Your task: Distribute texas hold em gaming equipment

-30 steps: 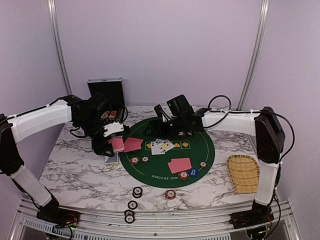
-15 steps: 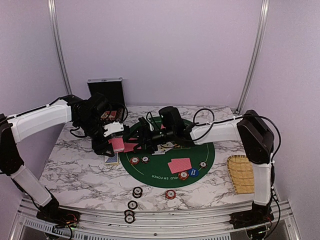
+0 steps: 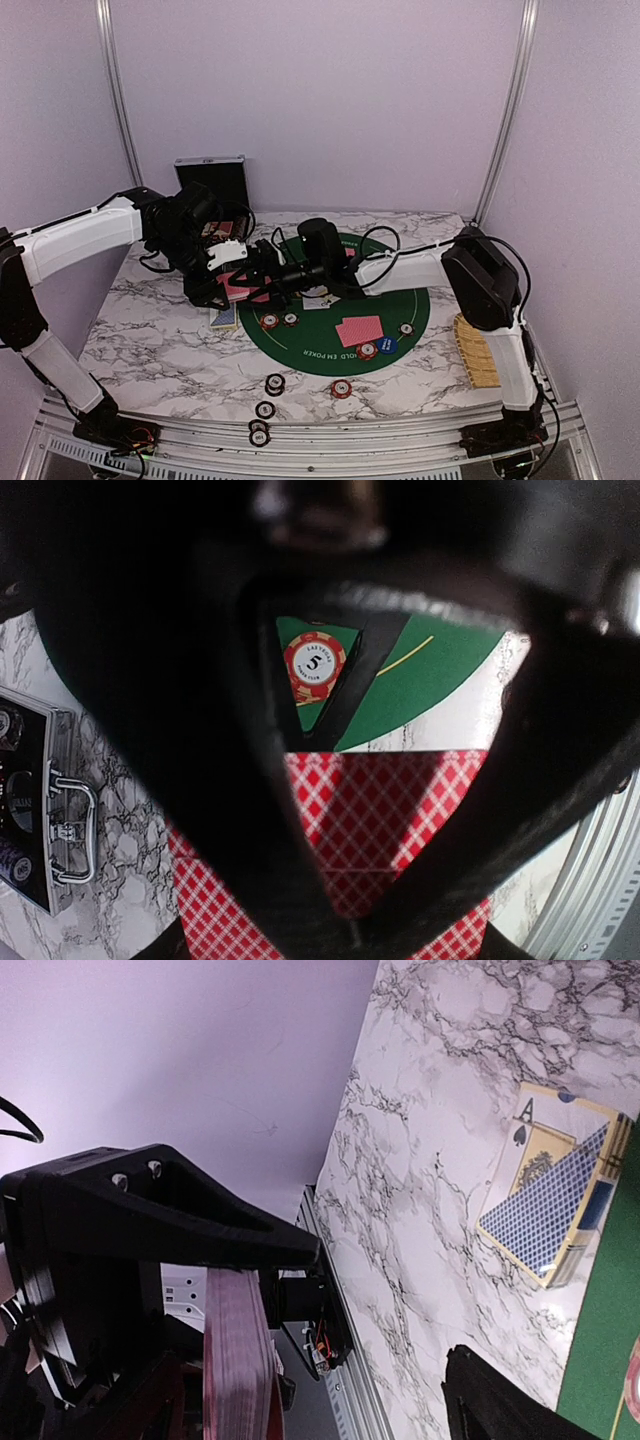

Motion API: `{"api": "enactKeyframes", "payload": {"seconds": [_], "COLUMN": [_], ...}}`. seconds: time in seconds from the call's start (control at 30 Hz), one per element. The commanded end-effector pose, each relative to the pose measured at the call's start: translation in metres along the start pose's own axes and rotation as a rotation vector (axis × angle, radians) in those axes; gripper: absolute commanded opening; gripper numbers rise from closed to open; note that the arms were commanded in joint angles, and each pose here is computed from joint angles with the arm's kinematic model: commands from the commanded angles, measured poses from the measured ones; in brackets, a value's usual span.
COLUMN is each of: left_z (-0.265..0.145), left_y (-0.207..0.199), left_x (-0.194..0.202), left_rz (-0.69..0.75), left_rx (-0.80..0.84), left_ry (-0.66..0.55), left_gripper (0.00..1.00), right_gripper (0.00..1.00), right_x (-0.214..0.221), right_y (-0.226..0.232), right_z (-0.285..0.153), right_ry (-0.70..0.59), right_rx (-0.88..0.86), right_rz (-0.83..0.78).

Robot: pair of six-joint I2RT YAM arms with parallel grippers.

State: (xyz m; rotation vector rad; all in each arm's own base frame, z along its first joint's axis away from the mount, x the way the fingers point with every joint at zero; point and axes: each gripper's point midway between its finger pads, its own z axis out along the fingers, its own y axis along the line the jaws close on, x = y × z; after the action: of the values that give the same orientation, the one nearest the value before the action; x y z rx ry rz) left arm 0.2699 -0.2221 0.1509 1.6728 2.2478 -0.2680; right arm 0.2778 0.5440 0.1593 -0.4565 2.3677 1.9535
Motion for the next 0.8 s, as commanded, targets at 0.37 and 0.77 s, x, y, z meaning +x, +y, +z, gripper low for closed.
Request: {"api": "enactKeyframes", "payload": {"seconds": [0.37, 0.77], "left_z": [-0.006, -0.005], "left_y": [-0.002, -0.002], "left_x": [-0.003, -0.002], "left_rz": [0.007, 0.006], "left_rx": [0.007, 0.009], "left_ry": [-0.015, -0.012], "left_gripper": [0.0, 0.0], "right_gripper": [0.85, 0.72], "right_x": [-0.014, -0.016], "right_y": [-0.008, -0.02], "right_z": [0.011, -0.035], "right_ry": [-0.009, -0.055], "right_rx": [0.005, 0.112], "right_rz": [-0.004, -0.035]}}
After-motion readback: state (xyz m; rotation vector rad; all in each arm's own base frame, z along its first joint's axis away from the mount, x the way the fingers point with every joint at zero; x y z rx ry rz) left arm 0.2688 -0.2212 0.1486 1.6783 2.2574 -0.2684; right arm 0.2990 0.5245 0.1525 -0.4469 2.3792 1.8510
